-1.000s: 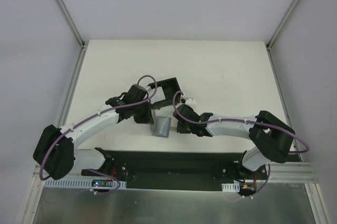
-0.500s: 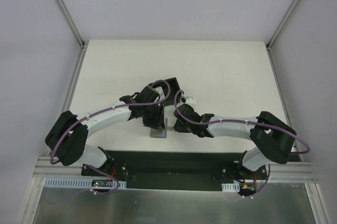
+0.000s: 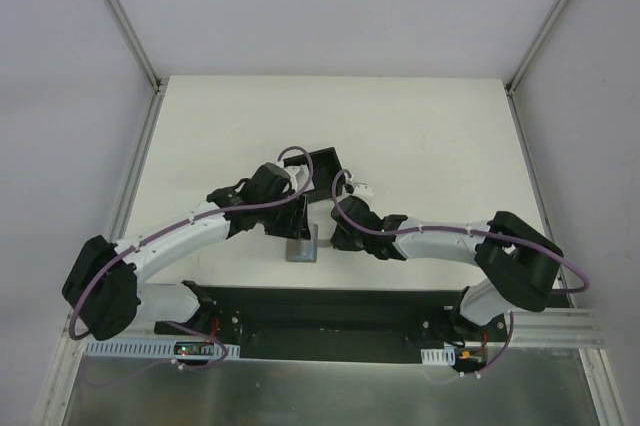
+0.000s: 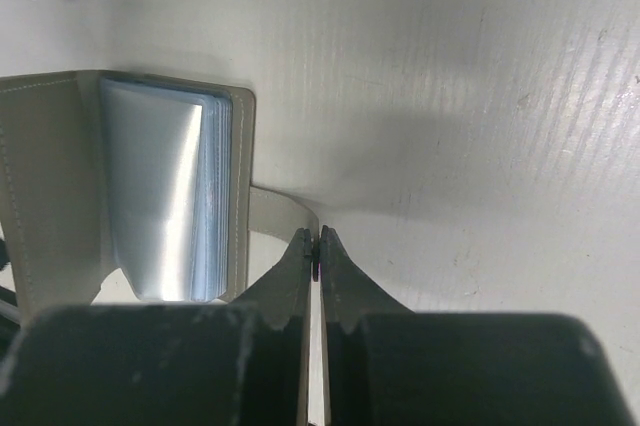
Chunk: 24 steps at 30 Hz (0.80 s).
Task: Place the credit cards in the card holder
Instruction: Close the card holder at the center of the board.
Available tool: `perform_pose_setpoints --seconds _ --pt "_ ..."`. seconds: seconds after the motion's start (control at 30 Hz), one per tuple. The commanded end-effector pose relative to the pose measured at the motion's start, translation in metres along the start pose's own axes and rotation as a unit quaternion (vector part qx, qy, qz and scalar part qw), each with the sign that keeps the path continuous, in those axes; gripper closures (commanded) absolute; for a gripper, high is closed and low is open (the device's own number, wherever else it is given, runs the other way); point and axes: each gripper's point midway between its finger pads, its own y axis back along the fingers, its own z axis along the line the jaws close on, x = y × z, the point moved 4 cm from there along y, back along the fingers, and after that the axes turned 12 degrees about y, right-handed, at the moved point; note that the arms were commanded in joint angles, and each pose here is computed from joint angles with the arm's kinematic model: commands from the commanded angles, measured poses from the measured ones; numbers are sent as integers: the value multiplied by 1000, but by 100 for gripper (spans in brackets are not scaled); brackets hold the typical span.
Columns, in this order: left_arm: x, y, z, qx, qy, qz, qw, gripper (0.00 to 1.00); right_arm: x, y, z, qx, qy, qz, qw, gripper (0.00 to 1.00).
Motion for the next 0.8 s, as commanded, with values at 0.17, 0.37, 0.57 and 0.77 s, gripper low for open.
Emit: perform_pose_setpoints --seconds 0.17,0.37,0.57,0.77 --pt "-13 27 28 -30 16 -112 993 71 -17 11 7 -5 -7 -14 1000 99" --pt "-13 18 38 -38 42 -90 994 89 -20 14 9 -8 -4 -16 1000 99" --pt "-16 2 23 5 33 -54 998 95 -26 19 11 -10 -3 -24 1000 99" --pt "-11 -7 19 35 28 -41 998 93 -29 21 15 -18 -1 -24 1000 98"
